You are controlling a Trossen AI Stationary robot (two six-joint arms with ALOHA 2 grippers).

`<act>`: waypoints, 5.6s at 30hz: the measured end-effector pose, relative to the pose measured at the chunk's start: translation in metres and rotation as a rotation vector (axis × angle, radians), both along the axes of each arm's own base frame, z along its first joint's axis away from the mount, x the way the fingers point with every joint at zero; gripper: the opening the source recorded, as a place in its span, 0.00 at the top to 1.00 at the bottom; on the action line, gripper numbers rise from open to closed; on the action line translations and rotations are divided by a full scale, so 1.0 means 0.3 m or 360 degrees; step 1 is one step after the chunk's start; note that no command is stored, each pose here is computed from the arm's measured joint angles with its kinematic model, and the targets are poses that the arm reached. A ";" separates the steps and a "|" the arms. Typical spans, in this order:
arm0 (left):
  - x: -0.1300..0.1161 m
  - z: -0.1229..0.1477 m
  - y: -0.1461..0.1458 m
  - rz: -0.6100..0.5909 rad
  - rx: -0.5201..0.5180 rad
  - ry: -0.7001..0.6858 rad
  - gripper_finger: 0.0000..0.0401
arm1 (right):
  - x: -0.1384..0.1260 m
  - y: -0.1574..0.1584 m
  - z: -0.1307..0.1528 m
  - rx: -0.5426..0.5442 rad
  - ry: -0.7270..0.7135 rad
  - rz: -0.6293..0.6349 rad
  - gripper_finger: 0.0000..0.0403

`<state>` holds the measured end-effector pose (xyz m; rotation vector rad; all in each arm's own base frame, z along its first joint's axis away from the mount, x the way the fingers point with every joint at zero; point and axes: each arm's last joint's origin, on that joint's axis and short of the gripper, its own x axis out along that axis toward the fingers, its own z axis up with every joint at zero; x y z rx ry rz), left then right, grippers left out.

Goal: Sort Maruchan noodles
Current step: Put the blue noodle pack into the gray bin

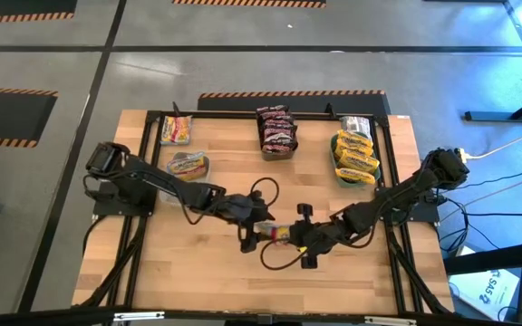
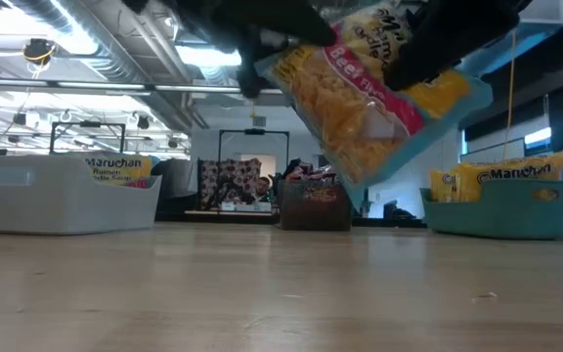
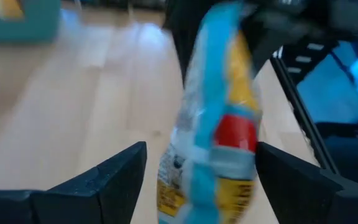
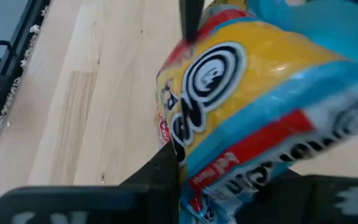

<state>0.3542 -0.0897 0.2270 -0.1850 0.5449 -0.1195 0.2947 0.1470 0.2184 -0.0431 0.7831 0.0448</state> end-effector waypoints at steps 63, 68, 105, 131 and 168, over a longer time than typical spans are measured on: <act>-0.156 -0.106 -0.117 0.0320 0.0073 -0.0955 0.56 | -0.217 -0.043 -0.148 0.0330 -0.1124 -0.0272 0.36; -0.157 -0.087 -0.115 0.0347 0.0089 -0.1038 0.56 | -0.156 -0.050 -0.144 0.0304 -0.1137 -0.0210 0.36; -0.156 -0.037 -0.099 0.0249 0.0100 -0.1278 0.54 | 0.000 -0.061 -0.008 0.0124 -0.1307 -0.0094 0.48; -0.393 0.124 -0.106 0.0322 0.0276 -0.0634 0.41 | -0.001 -0.063 -0.048 0.0052 -0.1099 -0.0089 0.79; 0.037 0.273 0.020 0.0153 0.0167 0.0559 0.26 | 0.018 -0.138 -0.120 0.0114 -0.0779 -0.0161 0.79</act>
